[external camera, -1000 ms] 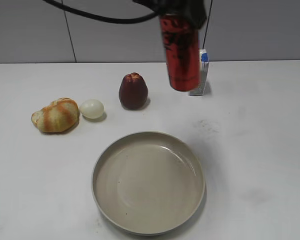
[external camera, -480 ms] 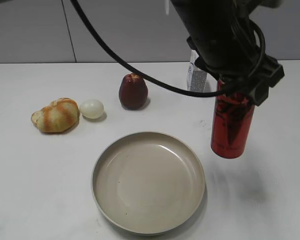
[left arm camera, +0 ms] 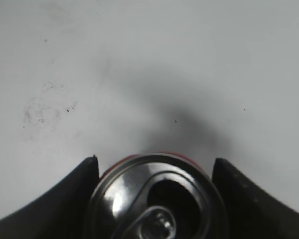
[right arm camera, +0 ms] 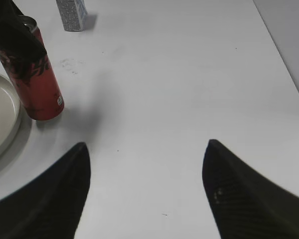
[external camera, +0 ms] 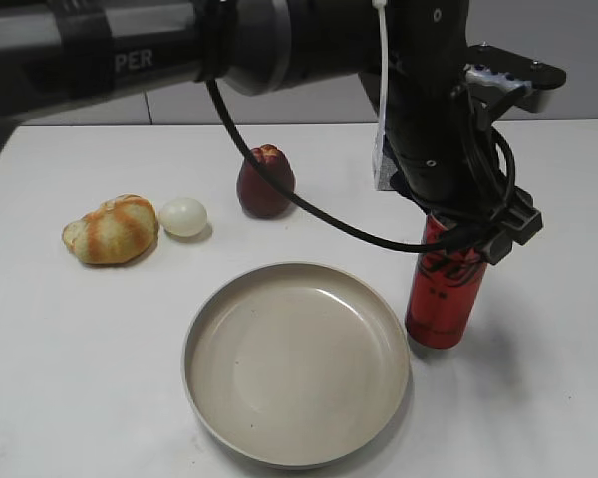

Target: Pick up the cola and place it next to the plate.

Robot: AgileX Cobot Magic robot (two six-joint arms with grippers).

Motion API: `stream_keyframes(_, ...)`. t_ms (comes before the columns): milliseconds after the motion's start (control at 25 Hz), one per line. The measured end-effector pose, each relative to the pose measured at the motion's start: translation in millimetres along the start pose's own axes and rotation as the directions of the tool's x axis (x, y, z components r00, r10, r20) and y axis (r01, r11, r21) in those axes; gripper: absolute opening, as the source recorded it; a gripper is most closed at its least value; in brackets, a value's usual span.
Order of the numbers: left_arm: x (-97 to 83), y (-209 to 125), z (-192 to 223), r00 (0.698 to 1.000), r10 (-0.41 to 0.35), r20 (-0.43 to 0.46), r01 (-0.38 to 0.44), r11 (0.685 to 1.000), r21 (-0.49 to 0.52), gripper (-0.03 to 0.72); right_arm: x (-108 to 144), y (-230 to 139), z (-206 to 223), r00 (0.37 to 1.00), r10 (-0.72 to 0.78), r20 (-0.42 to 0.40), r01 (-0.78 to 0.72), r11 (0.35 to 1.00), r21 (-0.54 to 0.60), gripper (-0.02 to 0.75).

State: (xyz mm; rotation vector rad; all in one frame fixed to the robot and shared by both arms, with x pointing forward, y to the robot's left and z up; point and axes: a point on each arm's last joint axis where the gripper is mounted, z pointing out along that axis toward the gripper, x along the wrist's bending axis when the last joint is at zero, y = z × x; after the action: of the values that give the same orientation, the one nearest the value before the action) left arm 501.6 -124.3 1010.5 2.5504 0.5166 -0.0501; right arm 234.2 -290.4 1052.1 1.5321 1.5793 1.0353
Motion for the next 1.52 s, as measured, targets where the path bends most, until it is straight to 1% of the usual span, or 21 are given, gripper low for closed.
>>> stream_keyframes(240,2.8,-4,14,1.0,-0.007,0.002,0.007,1.0,0.02,0.517,0,0,0,1.0,0.0,0.0,0.0,1.0,0.0,0.533)
stream_keyframes(320,3.2,-4,15,1.0,-0.008,0.0,0.008,1.0,0.015,0.551,0,0,0,1.0,0.0,0.0,0.0,1.0,0.0,0.533)
stream_keyframes(400,3.4,-3,15,1.0,-0.008,-0.001,0.008,1.0,0.007,0.61,0,0,0,1.0,0.0,0.0,0.0,1.0,0.0,0.533)
stream_keyframes(480,3.4,-2,14,1.0,-0.008,-0.003,0.008,1.0,0.001,0.643,0,0,0,1.0,0.0,0.0,0.0,1.0,0.0,0.533)
stream_keyframes(600,5.6,-1,7,1.0,-0.011,-0.008,0.011,1.0,-0.011,0.659,0,0,0,1.0,0.0,0.0,0.0,1.0,0.0,0.533)
stream_keyframes(720,9.4,1,-8,1.0,-0.018,-0.013,0.018,1.0,-0.023,0.662,0,0,0,1.0,0.0,0.0,0.0,1.0,0.0,0.533)
stream_keyframes(800,12.2,4,-27,1.0,-0.02,-0.023,0.019,0.999,-0.048,0.662,0,0,0,1.0,0.0,0.0,0.0,1.0,0.0,0.533)
stream_keyframes(920,13.4,12,-72,0.999,-0.023,-0.044,0.017,0.991,-0.131,0.662,0,0,0,1.0,0.0,0.0,0.0,1.0,0.0,0.533)
stream_keyframes(1080,9.6,16,-144,0.997,-0.025,-0.074,0.005,0.966,-0.26,0.66,0,0,0,1.0,0.0,0.0,0.0,1.0,0.0,0.533)
stream_keyframes(1120,9.7,15,-159,0.996,-0.028,-0.082,0.004,0.961,-0.277,0.659,0,0,0,1.0,0.0,0.0,0.0,1.0,0.0,0.533)
stream_keyframes(1200,10.2,8,-193,0.994,-0.033,-0.103,0.001,0.955,-0.296,0.655,0,0,0,1.0,0.0,0.0,0.0,1.0,0.0,0.533)
stream_keyframes(1280,16.3,-5,-218,0.99,-0.061,-0.123,0.027,0.965,-0.262,0.645,0,0,0,1.0,0.0,0.0,0.0,1.0,0.0,0.533)
stream_keyframes(1320,20.6,-11,-229,0.986,-0.084,-0.147,0.045,0.967,-0.249,0.641,0,0,0,1.0,0.0,0.0,0.0,1.0,0.0,0.533)
stream_keyframes(1400,36.3,-24,-248,0.963,-0.155,-0.22,0.1,0.965,-0.241,0.631,0,0,0,1.0,0.0,0.0,0.0,1.0,0.0,0.533)
stream_keyframes(1520,60.9,-54,-267,0.911,-0.264,-0.316,0.199,0.954,-0.222,0.619,0,0,0,1.0,0.0,0.0,0.0,1.0,0.0,0.533)
